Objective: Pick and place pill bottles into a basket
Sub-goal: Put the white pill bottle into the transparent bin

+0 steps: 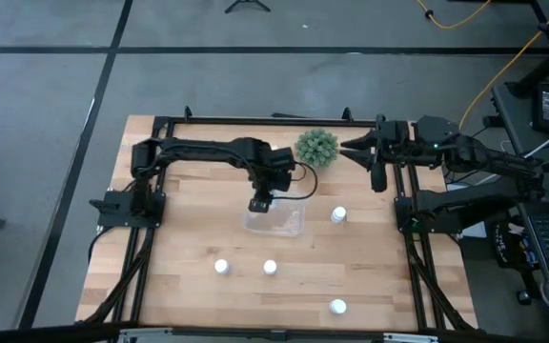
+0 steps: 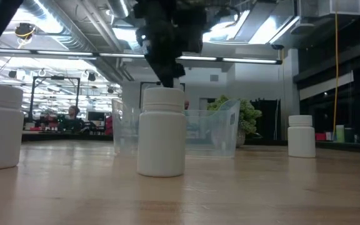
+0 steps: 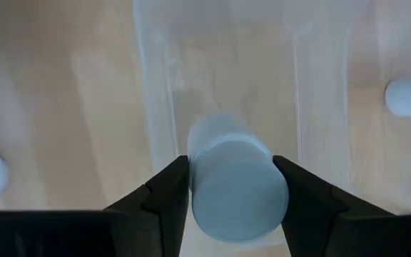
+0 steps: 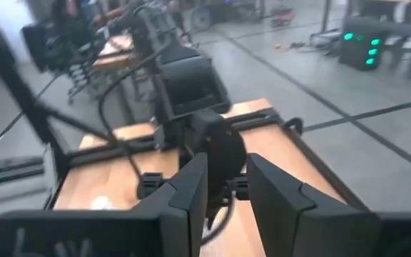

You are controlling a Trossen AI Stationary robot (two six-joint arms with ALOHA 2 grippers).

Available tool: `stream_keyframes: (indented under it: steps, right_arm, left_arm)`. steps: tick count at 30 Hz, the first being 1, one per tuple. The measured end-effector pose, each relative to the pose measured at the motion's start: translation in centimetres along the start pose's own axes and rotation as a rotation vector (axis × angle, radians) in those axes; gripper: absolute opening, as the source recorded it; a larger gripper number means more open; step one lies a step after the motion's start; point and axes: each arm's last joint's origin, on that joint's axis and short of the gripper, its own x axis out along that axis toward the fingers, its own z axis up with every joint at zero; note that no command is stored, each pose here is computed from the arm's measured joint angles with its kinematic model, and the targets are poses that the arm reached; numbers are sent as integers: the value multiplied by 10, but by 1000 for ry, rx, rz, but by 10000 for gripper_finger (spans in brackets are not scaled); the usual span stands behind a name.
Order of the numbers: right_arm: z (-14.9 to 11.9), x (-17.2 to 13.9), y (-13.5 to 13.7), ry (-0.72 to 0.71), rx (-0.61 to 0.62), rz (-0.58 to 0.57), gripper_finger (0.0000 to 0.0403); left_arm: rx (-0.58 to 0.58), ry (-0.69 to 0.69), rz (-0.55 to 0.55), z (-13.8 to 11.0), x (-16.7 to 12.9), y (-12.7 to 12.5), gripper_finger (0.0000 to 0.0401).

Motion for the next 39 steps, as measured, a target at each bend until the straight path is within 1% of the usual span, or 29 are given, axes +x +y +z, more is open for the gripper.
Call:
stream_keyframes:
  steps: [6, 9, 15, 20, 26, 31, 35, 37, 39]
  right_arm:
    - [-4, -1, 0, 40, -13, 24, 103]
    - [-5, -1, 0, 55, -17, 22, 103]
    - [-6, -1, 0, 66, -18, 20, 103]
    - [-6, -1, 0, 66, -17, 20, 103]
    - [-6, -1, 0, 66, -13, 19, 103]
    - [-6, -1, 0, 65, -14, 17, 103]
    - [-6, -1, 0, 65, -14, 17, 103]
    - [-6, -1, 0, 65, -14, 17, 103]
    - [-6, -1, 0, 64, -13, 17, 103]
  left_arm:
    - [-16, 97, -28, -3, 20, -7, 168]
    - [-11, 106, -29, -2, 24, -9, 168]
    - [-11, 130, 16, -3, 28, -8, 168]
    - [4, 129, 20, -3, 29, -8, 168]
    - [7, 230, 8, -24, 50, -8, 168]
    - [2, 228, 17, -28, 54, -8, 168]
    - [5, 167, 42, -23, 53, -7, 168]
    - [8, 159, 62, -22, 54, -7, 168]
    - [3, 158, 73, -21, 54, -6, 178]
